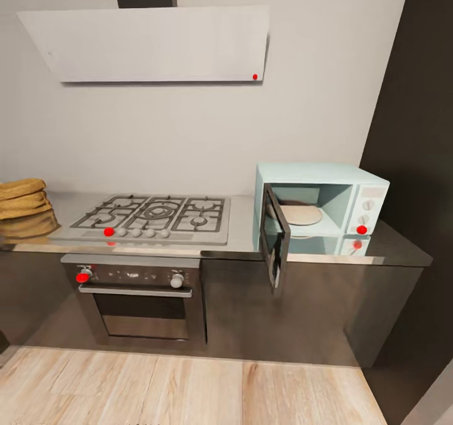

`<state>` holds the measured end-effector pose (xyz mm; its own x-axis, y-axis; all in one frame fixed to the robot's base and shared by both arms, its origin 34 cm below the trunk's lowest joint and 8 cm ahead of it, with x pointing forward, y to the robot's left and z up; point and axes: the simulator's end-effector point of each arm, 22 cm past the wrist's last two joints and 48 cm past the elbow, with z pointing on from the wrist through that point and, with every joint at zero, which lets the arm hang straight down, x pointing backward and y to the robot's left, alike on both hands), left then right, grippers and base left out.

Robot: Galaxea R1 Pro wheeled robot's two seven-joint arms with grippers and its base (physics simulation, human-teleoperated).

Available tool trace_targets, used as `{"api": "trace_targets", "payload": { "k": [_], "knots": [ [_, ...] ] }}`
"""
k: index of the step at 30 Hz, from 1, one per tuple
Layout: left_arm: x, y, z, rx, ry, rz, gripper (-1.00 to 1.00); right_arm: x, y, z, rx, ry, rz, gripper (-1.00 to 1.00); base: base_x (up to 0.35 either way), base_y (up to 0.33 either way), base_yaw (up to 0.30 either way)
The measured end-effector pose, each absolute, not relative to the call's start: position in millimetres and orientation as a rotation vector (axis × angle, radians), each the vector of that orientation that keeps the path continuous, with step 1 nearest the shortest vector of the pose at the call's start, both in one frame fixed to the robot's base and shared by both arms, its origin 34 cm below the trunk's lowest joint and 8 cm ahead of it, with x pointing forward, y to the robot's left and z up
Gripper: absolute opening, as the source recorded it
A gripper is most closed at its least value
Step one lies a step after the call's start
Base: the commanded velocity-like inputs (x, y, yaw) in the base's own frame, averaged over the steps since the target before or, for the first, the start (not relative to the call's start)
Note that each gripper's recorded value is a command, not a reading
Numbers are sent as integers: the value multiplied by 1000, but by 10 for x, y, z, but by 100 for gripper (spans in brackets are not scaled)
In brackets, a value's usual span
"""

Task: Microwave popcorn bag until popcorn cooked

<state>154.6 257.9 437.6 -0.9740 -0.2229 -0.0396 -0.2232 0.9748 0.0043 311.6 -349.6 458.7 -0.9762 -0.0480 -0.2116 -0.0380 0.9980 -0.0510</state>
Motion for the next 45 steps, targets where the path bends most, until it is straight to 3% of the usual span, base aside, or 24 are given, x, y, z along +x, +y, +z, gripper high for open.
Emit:
{"api": "trace_targets", "payload": {
  "k": [45],
  "knots": [
    [1557,2591,4377,-350,3080,17,100,2680,-3303,4485,-70,2982,-102,100,0,0,290]
  ]
}}
